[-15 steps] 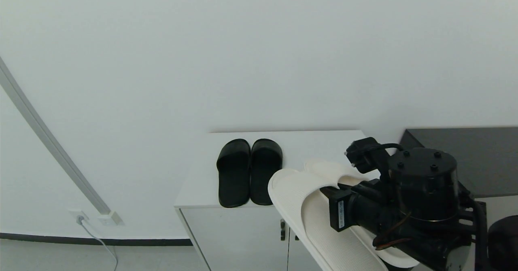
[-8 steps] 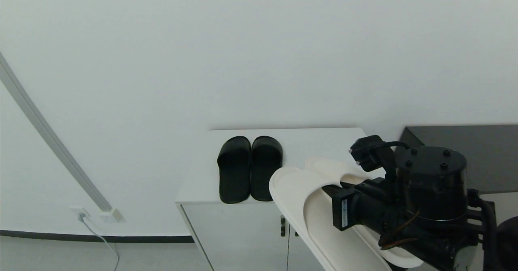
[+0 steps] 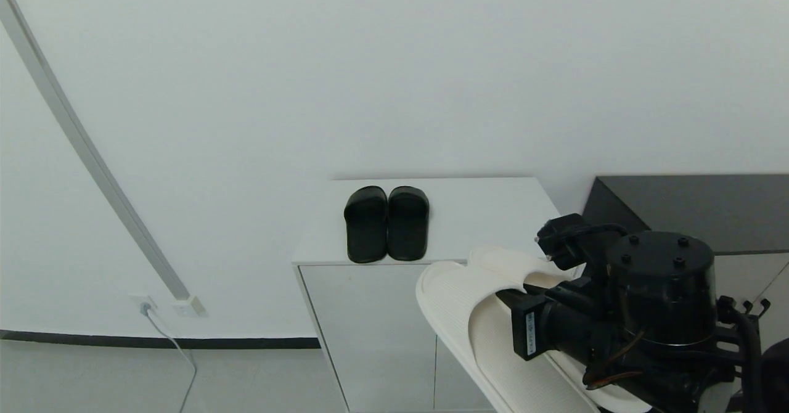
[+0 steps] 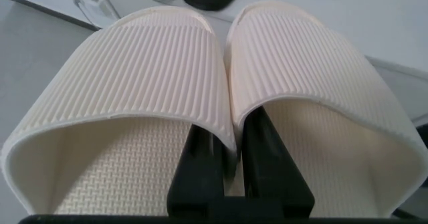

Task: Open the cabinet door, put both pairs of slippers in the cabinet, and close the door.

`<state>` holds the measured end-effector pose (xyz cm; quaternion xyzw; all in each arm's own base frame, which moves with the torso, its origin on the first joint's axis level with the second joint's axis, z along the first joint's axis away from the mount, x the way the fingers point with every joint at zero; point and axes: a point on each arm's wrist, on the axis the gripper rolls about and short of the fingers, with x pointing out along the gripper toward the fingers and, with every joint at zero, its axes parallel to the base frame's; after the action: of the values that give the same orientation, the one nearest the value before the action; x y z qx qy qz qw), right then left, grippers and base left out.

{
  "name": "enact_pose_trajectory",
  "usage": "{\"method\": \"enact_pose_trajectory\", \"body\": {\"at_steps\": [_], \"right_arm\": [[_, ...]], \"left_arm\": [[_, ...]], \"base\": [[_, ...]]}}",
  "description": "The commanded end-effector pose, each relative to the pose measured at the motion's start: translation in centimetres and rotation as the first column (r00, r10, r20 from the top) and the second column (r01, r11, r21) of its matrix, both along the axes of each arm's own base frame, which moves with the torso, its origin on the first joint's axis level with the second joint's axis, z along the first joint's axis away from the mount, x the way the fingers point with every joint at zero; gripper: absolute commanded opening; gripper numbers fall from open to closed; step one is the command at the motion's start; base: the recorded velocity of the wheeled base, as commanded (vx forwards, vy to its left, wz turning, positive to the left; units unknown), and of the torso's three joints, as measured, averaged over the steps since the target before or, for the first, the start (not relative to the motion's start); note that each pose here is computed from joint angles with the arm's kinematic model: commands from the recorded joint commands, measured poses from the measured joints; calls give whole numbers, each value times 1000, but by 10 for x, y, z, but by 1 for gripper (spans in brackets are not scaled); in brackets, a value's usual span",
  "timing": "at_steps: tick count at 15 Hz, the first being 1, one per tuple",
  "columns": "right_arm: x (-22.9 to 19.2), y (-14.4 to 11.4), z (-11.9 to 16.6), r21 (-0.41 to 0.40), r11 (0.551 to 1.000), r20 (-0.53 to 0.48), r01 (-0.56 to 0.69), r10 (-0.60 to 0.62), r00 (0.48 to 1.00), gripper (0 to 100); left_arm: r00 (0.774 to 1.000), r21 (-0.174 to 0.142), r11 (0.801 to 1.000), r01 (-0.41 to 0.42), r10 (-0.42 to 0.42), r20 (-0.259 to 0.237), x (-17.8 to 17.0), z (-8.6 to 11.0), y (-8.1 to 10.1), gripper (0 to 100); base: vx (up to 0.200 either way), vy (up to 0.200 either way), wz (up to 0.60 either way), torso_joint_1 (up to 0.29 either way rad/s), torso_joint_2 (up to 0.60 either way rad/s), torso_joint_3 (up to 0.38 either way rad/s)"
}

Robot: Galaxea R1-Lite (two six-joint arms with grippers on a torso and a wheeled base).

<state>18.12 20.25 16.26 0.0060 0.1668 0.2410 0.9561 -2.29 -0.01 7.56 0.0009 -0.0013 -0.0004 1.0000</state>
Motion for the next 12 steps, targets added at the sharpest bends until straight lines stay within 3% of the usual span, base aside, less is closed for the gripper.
{"method": "enact_pose_trajectory", "body": {"at_steps": [1,12], "right_arm": [[0,0,-2,-7,1000,-3,0,0,1000,0],[-3,-2,-9,-35,999,-17,-6,5,1000,0]], "left_arm": [[1000,0,1000,-1,1,-1,0,0,0,0],[1000,-2,1000,-1,1,-1,0,0,0,0]], "base": [[0,0,0,0,0,0],[0,0,0,0,0,0]]}}
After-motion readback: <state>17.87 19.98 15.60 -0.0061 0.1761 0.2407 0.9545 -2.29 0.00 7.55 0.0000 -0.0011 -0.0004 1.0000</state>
